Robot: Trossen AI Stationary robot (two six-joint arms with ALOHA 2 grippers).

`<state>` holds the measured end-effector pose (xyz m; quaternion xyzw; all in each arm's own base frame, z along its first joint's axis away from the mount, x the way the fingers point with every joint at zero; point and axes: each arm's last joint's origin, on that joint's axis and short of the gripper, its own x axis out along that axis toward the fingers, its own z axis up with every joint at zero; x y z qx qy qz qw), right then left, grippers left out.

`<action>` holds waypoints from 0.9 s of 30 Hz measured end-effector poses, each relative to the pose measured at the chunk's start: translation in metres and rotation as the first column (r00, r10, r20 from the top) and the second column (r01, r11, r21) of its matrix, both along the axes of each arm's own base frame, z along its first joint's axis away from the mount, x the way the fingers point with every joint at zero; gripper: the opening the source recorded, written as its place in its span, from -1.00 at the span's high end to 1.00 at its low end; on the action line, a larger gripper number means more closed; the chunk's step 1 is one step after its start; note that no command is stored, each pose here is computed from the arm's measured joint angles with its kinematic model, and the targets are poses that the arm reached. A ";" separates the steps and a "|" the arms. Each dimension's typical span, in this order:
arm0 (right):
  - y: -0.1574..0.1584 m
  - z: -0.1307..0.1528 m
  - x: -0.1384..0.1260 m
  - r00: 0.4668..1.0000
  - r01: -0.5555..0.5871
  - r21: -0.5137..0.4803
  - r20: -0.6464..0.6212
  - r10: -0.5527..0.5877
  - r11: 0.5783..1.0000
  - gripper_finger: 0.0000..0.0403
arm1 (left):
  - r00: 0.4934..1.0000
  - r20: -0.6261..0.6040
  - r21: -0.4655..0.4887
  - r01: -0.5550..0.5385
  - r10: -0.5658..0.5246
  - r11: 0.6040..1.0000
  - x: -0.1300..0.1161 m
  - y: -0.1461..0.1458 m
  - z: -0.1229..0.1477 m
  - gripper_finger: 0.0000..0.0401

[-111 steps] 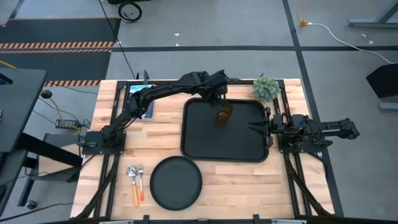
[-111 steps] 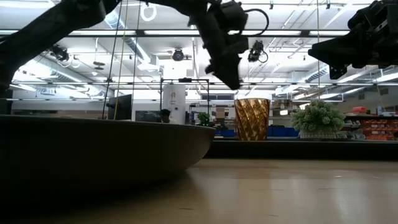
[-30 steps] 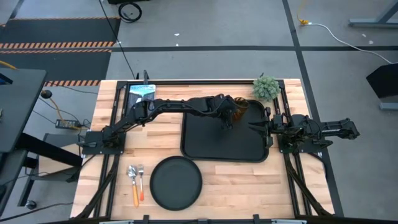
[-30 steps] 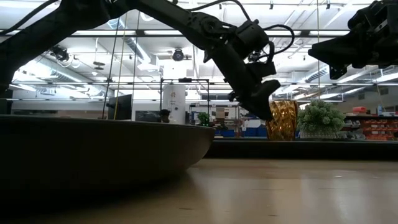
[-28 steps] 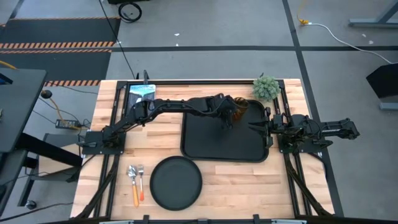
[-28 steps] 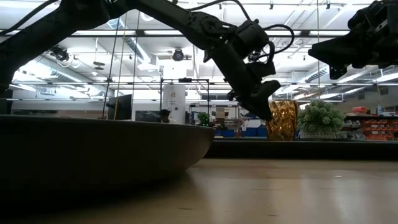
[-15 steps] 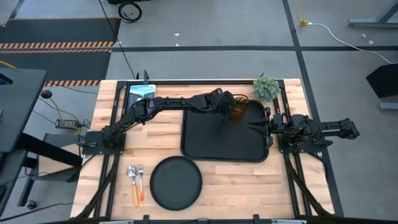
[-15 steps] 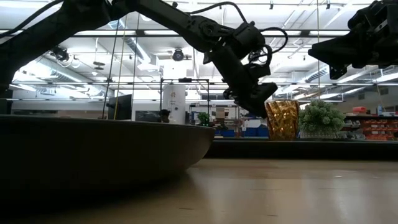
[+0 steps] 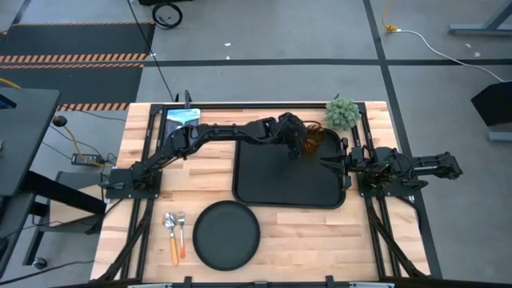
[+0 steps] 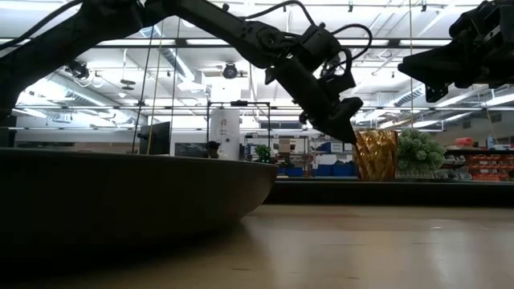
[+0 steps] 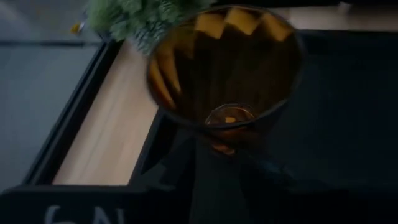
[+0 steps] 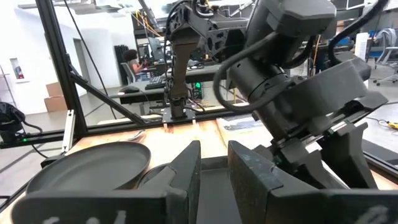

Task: Pick and place plate/cup/fork/spoon on tray
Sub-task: Put the brown glass on the top right of the black serving tray

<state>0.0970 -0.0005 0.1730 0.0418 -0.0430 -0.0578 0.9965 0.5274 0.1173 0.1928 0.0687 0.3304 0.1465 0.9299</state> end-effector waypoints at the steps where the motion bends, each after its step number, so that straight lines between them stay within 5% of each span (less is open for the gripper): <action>1: 0.000 0.000 0.000 1.000 0.000 0.000 0.000 0.000 1.000 0.56 | 1.000 -0.004 0.008 0.007 -0.007 1.000 0.000 0.000 0.000 0.40; 14: 0.000 0.000 0.000 1.000 0.000 0.000 0.003 0.000 1.000 0.56 | 0.996 -0.043 -0.094 -0.081 0.077 0.992 0.001 0.006 -0.029 0.40; 27: 0.000 0.001 0.000 1.000 -0.001 0.000 0.006 0.001 1.000 0.56 | 0.995 0.056 -0.085 -0.076 0.081 0.994 0.015 -0.001 -0.049 0.40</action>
